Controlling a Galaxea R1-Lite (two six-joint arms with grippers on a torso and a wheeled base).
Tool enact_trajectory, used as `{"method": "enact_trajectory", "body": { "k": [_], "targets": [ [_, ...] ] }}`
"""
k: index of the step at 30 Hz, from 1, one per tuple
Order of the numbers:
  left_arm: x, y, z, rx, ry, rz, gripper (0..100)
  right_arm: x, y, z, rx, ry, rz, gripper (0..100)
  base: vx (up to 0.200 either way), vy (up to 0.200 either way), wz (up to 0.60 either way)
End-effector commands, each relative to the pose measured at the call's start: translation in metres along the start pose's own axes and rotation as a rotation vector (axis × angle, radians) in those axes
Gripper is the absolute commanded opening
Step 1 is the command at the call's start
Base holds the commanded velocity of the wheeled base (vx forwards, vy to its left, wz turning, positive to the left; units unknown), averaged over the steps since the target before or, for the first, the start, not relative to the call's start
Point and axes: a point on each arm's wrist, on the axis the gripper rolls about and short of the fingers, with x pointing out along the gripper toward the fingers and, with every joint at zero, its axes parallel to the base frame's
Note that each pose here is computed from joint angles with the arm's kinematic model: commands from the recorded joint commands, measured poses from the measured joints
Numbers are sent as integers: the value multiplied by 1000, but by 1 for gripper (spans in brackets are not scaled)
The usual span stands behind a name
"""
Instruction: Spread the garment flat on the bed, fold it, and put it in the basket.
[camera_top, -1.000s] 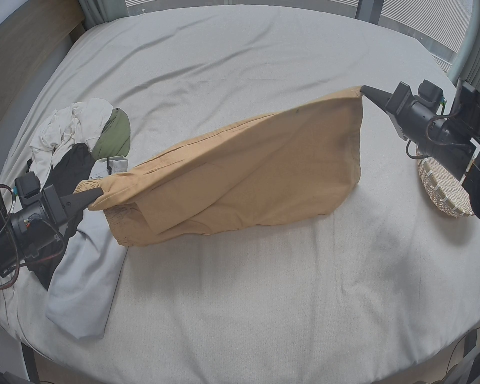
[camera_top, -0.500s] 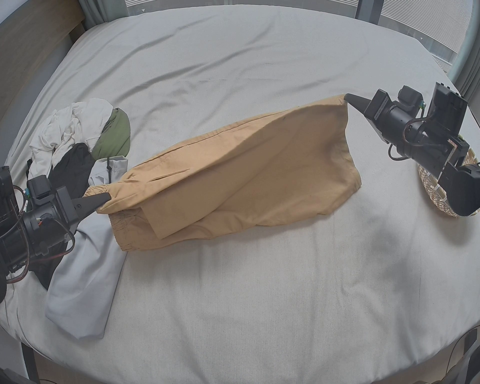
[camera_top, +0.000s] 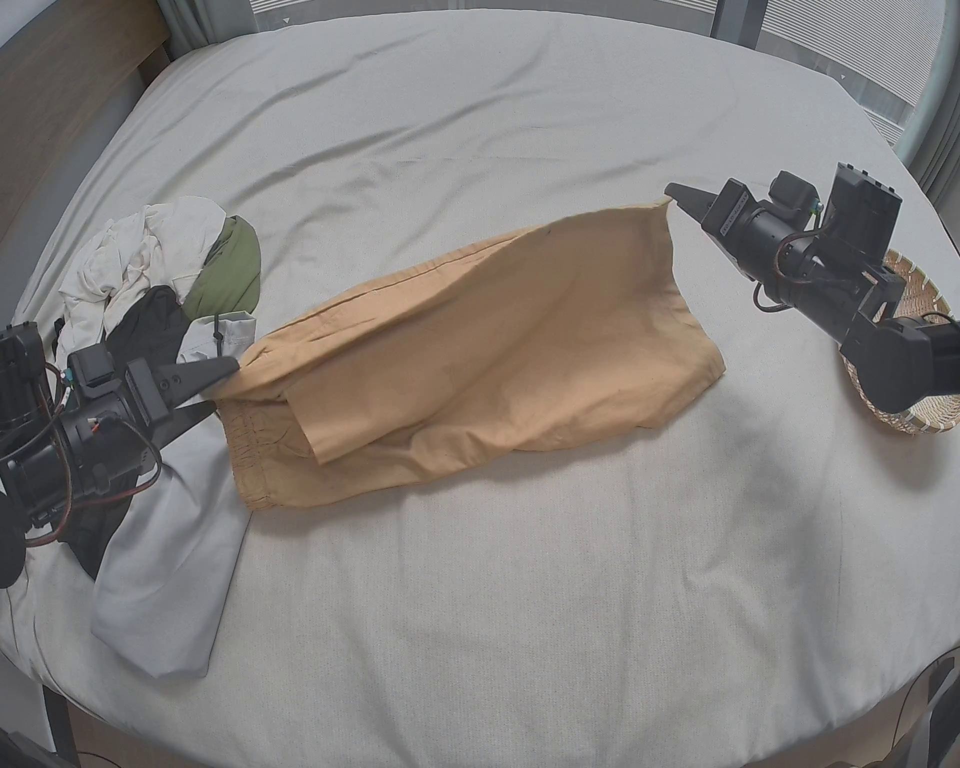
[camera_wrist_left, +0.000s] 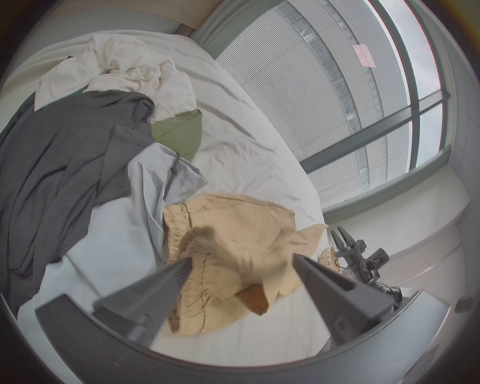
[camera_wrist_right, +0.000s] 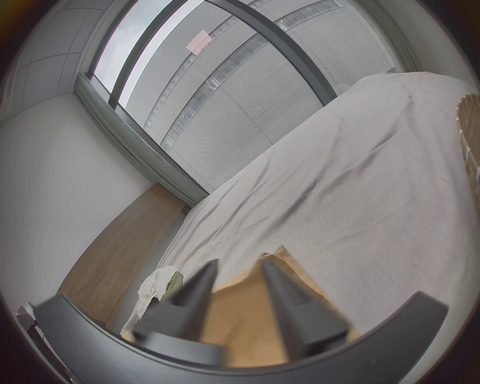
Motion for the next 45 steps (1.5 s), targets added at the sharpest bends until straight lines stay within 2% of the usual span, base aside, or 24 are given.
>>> {"method": "enact_trajectory", "body": {
  "k": [1,4,8,16,20,32,45],
  "targets": [
    [3,1,4,-6,-17,14,100,1,-5,0,0,2,-14,100,0,0,0],
    [1,0,5,-2,-32,21,100,-16,-1,5,-1,10,-27,100,0,0,0],
    [-9,-8,4,4,-45,6,100,-39,-2,-2,9,50,-58,100,0,0,0],
    [-42,-28,-16,31,-38,-66,100,-89,-22,-40,66,199,-167,100,0,0,0],
    [-55,-30,-27,33,-19,-89,100,-99,-31,-54,103,189,-179,100,0,0,0],
    [-69,-30,-42,35,10,-117,100,-89,-61,-102,132,233,-210,100,0,0,0],
    [-68,-29,-47,31,32,-122,100,-75,-65,-119,132,241,-187,100,0,0,0]
  ]
}}
